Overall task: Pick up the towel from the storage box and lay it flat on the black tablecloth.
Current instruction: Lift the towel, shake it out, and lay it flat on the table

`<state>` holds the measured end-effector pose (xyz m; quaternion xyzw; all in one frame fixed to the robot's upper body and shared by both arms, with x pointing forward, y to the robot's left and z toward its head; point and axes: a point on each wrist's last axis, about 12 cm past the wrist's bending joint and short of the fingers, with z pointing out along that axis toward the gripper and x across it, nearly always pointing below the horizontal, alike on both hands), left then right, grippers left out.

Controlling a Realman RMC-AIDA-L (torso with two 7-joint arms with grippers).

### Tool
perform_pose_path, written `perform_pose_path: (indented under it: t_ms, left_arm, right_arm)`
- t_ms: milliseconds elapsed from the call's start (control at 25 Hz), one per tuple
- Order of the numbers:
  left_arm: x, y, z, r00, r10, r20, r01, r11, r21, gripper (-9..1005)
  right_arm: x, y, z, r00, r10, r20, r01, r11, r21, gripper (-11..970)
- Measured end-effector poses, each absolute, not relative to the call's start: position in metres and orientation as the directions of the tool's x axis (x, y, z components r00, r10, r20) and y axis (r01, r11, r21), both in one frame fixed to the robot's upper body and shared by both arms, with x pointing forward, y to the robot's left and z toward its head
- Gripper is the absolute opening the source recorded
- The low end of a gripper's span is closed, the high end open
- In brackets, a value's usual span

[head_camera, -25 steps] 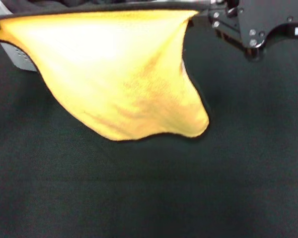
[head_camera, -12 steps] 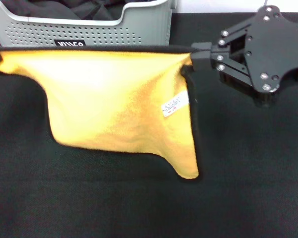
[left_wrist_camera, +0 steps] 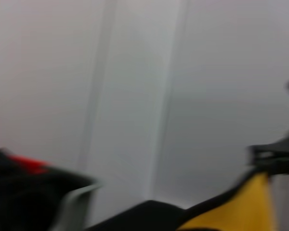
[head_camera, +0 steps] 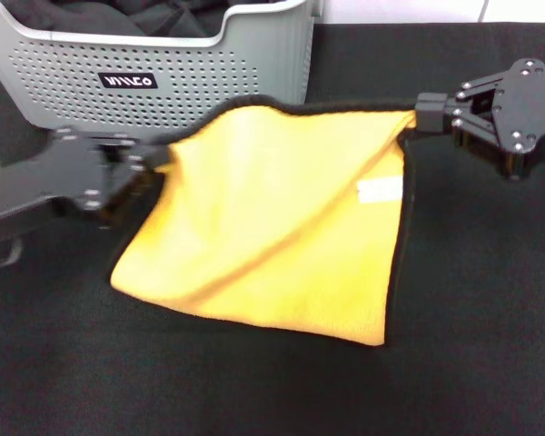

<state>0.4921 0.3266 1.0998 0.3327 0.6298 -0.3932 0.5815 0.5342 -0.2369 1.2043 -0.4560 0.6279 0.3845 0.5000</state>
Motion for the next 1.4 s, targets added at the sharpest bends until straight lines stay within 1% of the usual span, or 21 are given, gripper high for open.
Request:
perform_pose_path:
  t_ms: [80, 120, 200, 240, 320, 480, 720, 880, 1040, 1160, 1240, 1400]
  left_arm:
    - [0.506, 0.306, 1.101, -0.076, -0.025, -0.997, 0.916, 0.393, -0.079, 16]
    - [0.510, 0.300, 1.101, -0.067, -0.017, -0.998, 0.925, 0.375, -0.068, 16]
    - [0.523, 0.286, 1.103, -0.043, -0.001, -0.999, 0.934, 0.355, -0.040, 16]
    - [0.531, 0.278, 1.104, -0.037, 0.002, -0.999, 0.936, 0.350, -0.033, 16]
    - [0.544, 0.263, 1.105, -0.033, 0.002, -0.999, 0.939, 0.342, -0.031, 15]
    - [0.569, 0.238, 1.105, -0.006, 0.051, -0.999, 0.931, 0.365, 0.013, 13]
    - [0.589, 0.216, 1.089, 0.021, 0.161, -0.987, 0.887, 0.453, 0.093, 13]
    - [0.591, 0.218, 1.087, 0.037, 0.170, -0.985, 0.869, 0.482, 0.116, 13]
    - [0.585, 0.225, 1.089, 0.035, 0.141, -0.989, 0.879, 0.466, 0.098, 13]
    - [0.573, 0.242, 1.095, 0.013, 0.081, -0.997, 0.902, 0.429, 0.047, 13]
    - [0.562, 0.257, 1.101, -0.023, 0.033, -0.999, 0.923, 0.385, -0.009, 13]
    - [0.536, 0.283, 1.114, -0.123, -0.061, -0.991, 0.956, 0.261, -0.134, 12]
  right_arm:
    - [0.547, -0.243, 1.192, -0.120, -0.162, -0.980, -0.947, 0.314, 0.064, 6]
    - [0.554, -0.244, 1.187, -0.133, -0.152, -0.979, -0.944, 0.320, 0.079, 6]
    - [0.565, -0.247, 1.179, -0.152, -0.137, -0.979, -0.939, 0.329, 0.100, 6]
    - [0.565, -0.247, 1.179, -0.152, -0.137, -0.979, -0.939, 0.329, 0.100, 6]
    - [0.581, -0.251, 1.167, -0.187, -0.113, -0.976, -0.925, 0.354, 0.136, 6]
    - [0.592, -0.252, 1.157, -0.209, -0.110, -0.972, -0.905, 0.398, 0.150, 7]
    - [0.600, -0.252, 1.140, -0.232, -0.140, -0.963, -0.864, 0.484, 0.138, 7]
    - [0.600, -0.252, 1.136, -0.238, -0.155, -0.959, -0.857, 0.497, 0.133, 7]
    - [0.593, -0.253, 1.143, -0.218, -0.157, -0.963, -0.889, 0.440, 0.129, 7]
    - [0.584, -0.252, 1.158, -0.195, -0.152, -0.969, -0.925, 0.358, 0.130, 7]
    - [0.579, -0.252, 1.169, -0.197, -0.150, -0.969, -0.939, 0.312, 0.143, 7]
    - [0.563, -0.254, 1.189, -0.209, -0.164, -0.964, -0.961, 0.218, 0.172, 6]
